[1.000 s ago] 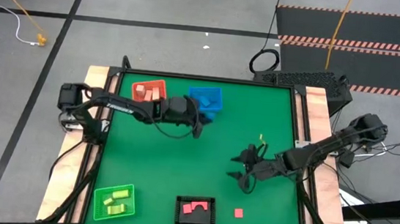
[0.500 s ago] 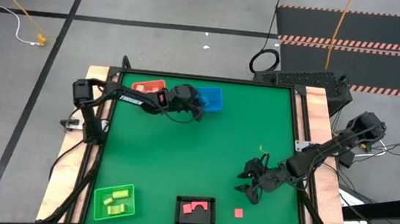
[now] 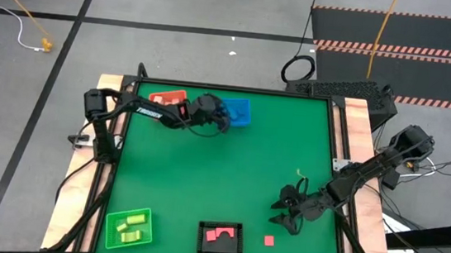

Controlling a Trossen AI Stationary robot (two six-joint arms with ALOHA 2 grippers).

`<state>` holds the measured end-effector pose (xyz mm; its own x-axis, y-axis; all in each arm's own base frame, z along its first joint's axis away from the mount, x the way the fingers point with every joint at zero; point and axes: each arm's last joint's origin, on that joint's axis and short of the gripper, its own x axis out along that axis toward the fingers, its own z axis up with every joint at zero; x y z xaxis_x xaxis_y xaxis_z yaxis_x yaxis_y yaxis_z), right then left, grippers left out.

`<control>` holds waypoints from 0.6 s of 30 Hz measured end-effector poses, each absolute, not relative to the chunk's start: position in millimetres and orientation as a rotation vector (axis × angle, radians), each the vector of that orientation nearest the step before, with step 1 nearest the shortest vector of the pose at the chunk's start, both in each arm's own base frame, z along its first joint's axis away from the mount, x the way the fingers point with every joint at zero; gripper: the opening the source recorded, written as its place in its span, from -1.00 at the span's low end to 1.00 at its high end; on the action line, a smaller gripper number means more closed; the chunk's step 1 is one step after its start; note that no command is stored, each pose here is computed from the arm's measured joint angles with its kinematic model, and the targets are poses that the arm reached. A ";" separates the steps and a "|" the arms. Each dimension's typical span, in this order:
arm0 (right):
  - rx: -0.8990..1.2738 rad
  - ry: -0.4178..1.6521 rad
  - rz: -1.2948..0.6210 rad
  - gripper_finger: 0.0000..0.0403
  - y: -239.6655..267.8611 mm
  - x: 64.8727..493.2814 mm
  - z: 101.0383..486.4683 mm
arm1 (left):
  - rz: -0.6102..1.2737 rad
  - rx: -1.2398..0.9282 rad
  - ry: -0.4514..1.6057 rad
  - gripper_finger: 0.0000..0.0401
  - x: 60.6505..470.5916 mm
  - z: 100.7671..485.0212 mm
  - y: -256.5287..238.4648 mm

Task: Sort & place blocks by color
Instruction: Put the red block into the black bin

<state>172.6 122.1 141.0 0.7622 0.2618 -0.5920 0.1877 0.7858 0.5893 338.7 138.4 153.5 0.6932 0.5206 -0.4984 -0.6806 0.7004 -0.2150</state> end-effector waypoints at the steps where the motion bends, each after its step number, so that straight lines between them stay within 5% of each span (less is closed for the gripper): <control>1: 0.690 0.710 0.063 0.38 123.7 172.8 142.3 | 0.691 -0.416 0.420 -0.16 339.0 153.5 137.6; 8: 0.645 0.752 0.191 0.43 135.9 164.8 143.3 | 0.573 -0.472 0.378 -0.09 343.1 170.6 119.1; 18: 0.261 0.596 0.217 0.39 152.8 148.9 143.9 | 0.221 -0.447 0.359 -0.09 354.9 200.6 31.9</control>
